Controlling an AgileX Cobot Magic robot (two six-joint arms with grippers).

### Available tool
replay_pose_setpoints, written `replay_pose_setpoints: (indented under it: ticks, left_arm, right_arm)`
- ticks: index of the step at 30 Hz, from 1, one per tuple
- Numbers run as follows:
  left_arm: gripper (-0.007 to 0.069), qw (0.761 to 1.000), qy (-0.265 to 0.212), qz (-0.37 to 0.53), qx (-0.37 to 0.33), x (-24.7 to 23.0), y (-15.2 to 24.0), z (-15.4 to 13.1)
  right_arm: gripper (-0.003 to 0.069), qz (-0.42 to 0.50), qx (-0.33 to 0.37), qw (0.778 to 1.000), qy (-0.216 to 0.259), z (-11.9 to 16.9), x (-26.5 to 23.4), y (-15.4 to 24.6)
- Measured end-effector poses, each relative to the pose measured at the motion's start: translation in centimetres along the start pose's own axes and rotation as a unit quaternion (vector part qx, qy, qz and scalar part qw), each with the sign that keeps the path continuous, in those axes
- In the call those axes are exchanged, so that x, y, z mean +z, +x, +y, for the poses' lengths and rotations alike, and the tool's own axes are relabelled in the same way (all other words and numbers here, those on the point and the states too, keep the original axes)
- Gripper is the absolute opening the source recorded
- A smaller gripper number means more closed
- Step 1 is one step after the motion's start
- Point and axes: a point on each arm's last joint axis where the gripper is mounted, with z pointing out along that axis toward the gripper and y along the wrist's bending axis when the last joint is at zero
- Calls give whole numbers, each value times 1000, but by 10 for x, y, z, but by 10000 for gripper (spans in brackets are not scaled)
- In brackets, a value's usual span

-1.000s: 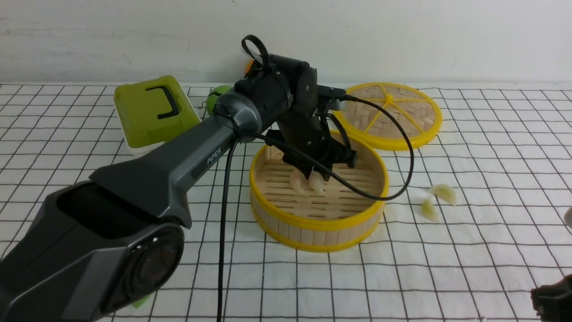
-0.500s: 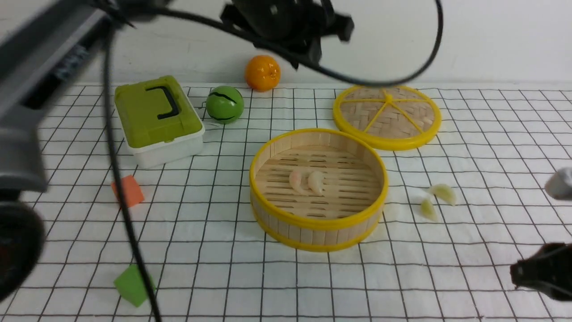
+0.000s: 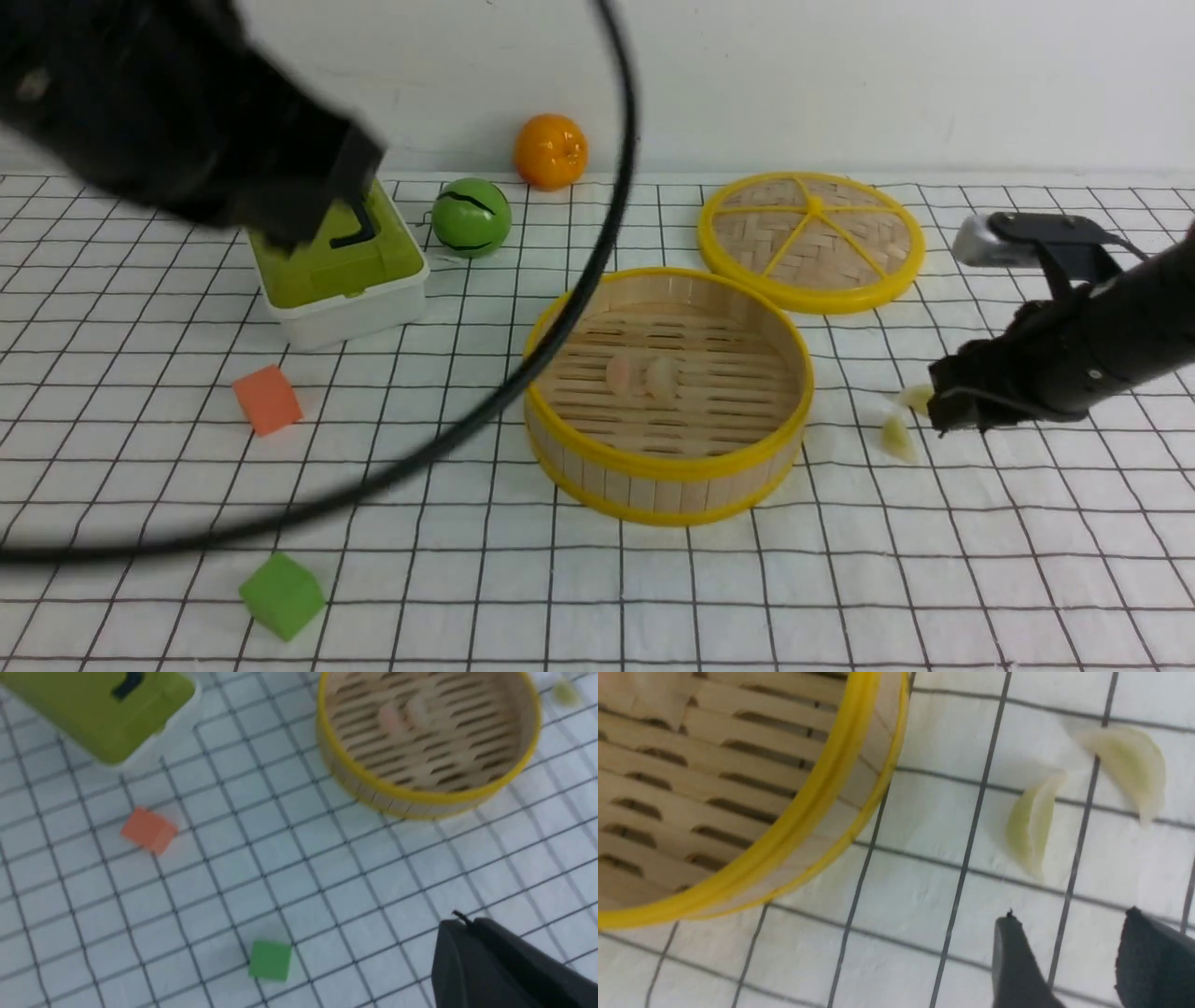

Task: Put the dumplings into the steamer on the table with the white tablecloth.
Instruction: 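Reach for and grasp a dumpling lying on the table beside the steamer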

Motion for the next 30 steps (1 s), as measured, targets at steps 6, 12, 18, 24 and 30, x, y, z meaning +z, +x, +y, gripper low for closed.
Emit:
replay_pose_setpoints:
  ticks: [6, 12, 18, 24, 30]
  left_arm:
    - [-12, 997, -48, 37, -38, 16, 90, 17]
    - [-12, 992, -82, 77, -56, 32, 153, 27]
    - [-12, 988, -94, 96, -76, 39, 184, 31]
    - [-12, 989, -92, 83, -76, 43, 208, 34]
    - [-12, 995, -59, -12, -78, 37, 202, 32]
  right_arm:
    - [310, 19, -43, 999, 13, -2, 44, -20]
    - [233, 39, -71, 996, 26, 1, 77, -20]
    - [174, 52, -60, 996, 45, 0, 72, -20]
    - [174, -18, -43, 998, 37, 22, 11, -41]
    - [174, -130, -43, 989, -51, 98, -14, -55]
